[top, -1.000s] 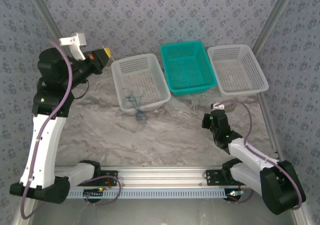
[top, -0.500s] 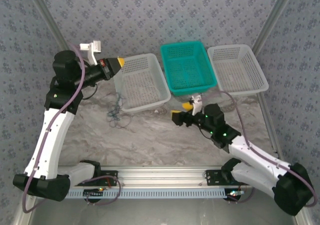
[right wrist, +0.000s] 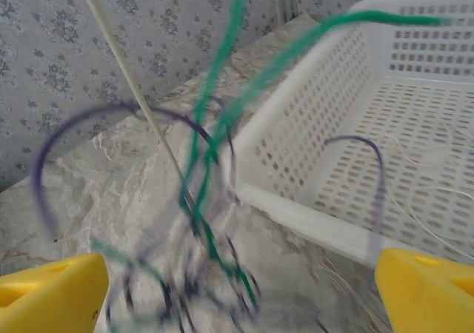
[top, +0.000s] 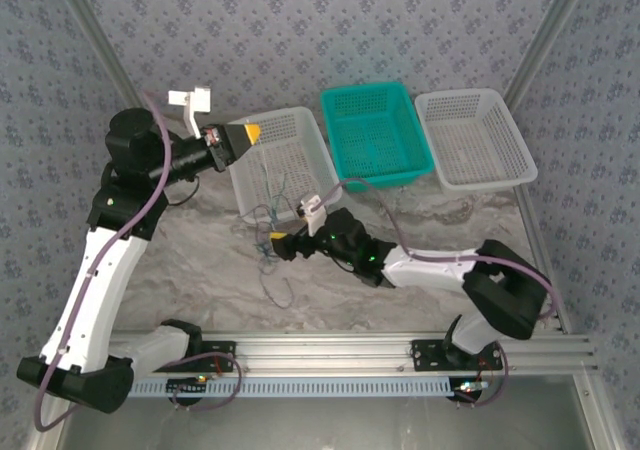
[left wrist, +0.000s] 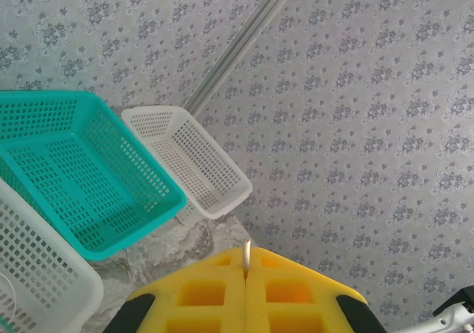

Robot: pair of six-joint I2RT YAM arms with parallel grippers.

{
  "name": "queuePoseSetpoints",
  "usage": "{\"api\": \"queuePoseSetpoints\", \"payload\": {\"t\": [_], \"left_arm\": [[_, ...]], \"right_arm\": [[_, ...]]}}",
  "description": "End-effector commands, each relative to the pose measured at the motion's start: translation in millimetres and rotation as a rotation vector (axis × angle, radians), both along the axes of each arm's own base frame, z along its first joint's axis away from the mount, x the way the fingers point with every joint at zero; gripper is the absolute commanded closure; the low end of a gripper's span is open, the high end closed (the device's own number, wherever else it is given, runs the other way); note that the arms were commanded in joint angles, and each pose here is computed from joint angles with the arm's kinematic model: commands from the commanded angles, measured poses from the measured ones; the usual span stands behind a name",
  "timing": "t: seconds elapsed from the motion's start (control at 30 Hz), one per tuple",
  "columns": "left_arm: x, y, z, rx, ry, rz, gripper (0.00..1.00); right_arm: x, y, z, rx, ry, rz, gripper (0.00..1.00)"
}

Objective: Untangle the cables

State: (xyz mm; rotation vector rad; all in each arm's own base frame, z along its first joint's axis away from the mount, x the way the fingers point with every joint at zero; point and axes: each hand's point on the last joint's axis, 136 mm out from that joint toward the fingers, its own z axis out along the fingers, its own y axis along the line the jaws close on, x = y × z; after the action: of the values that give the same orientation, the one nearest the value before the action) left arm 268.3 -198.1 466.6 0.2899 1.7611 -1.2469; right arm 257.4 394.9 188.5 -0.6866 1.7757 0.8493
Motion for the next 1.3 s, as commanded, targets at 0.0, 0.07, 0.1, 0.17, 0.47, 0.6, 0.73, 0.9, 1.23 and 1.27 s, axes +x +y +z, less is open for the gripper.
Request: {"api": "queuePoseSetpoints", "payload": {"t": [0.0, 0.07, 0.1, 0.17, 0.47, 0.6, 0.73, 0.9, 1.23, 1.27], "left_arm": [[-12.5, 1.4, 21.7, -0.015, -0.088, -0.010, 1.00], [-14.8, 2.4, 24.2, -0.017, -0.095, -0.008, 1.00], [-15.8, 2.8, 25.7, -0.017, -0.101, -0.006, 1.00], [-16.8, 4.3, 26.3, -0.010, -0.104, 0.001, 1.00], [-25.1, 12.5, 48.4, -0.009, -0.169, 0.041, 1.00], [-26.6, 18.1, 65.6, -0.027, -0.202, 0.076, 1.00], [-27.0, 30.5, 89.8, -0.020, -0.260, 0.155, 1.00], [-20.5, 45.2, 108.3, -0.002, -0.289, 0.251, 1.00], [17.5, 102.9, 159.0, 0.007, -0.305, 0.514, 1.00], [19.4, 107.8, 167.7, -0.004, -0.314, 0.527, 1.00]], "right_arm": [[7.7, 27.5, 39.6, 0.125, -0.075, -0.029, 0.05], [9.8, 37.4, 27.0, 0.108, -0.061, -0.022, 0.06], [10.6, 39.7, 20.6, 0.097, -0.057, -0.014, 0.08], [9.3, 43.6, 6.1, 0.057, -0.048, 0.006, 0.09], [-6.9, 7.9, -42.9, -0.045, 0.051, -0.007, 0.41], [-10.2, -5.8, -53.8, -0.054, 0.078, -0.015, 0.68], [-5.7, -20.6, -58.5, -0.039, 0.099, -0.047, 0.91], [-1.4, -45.9, -69.8, -0.064, 0.119, -0.110, 1.00], [-14.2, -131.5, -123.9, -0.154, 0.234, -0.335, 1.00], [-17.0, -143.0, -127.6, -0.160, 0.246, -0.369, 1.00]]}}
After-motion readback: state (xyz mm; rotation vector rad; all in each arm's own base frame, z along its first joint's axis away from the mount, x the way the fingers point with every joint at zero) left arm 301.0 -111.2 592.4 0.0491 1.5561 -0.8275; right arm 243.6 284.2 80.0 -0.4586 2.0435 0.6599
